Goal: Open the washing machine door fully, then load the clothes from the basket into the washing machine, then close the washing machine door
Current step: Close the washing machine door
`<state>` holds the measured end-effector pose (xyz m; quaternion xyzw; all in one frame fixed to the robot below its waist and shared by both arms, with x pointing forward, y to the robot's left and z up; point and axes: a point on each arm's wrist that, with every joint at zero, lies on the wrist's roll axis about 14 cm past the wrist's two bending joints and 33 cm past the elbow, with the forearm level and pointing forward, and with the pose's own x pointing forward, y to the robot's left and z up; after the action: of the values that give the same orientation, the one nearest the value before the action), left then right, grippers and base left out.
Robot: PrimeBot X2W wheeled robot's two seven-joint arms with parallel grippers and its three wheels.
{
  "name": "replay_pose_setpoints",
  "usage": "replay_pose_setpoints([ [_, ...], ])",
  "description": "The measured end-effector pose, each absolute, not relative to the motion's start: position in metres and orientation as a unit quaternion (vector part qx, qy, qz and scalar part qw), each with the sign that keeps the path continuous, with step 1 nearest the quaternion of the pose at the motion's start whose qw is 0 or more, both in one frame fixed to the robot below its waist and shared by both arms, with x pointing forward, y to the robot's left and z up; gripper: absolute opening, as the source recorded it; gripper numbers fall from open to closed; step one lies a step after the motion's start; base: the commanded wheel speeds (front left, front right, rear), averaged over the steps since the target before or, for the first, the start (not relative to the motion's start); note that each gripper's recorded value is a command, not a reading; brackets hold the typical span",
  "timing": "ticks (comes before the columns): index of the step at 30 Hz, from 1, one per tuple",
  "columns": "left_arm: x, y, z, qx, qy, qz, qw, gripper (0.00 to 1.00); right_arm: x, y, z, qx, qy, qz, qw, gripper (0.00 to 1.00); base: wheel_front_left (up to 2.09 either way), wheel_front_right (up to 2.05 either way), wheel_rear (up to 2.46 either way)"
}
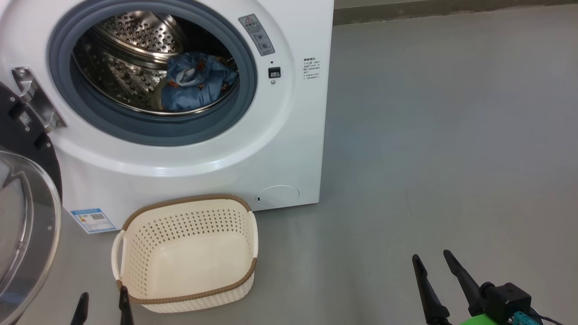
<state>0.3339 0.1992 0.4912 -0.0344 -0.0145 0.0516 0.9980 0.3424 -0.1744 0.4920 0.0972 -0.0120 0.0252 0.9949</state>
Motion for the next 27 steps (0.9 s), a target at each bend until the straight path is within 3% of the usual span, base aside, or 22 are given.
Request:
replay_pose_setpoints([
  [27,0.332,0.1967,0.4919,-0.035,-0.016,0.051,0.998,1.0,0.3434,-0.1719,0.494,0.097,-0.016,0.03,0.995,1.0,0.0,0.0,0.0],
])
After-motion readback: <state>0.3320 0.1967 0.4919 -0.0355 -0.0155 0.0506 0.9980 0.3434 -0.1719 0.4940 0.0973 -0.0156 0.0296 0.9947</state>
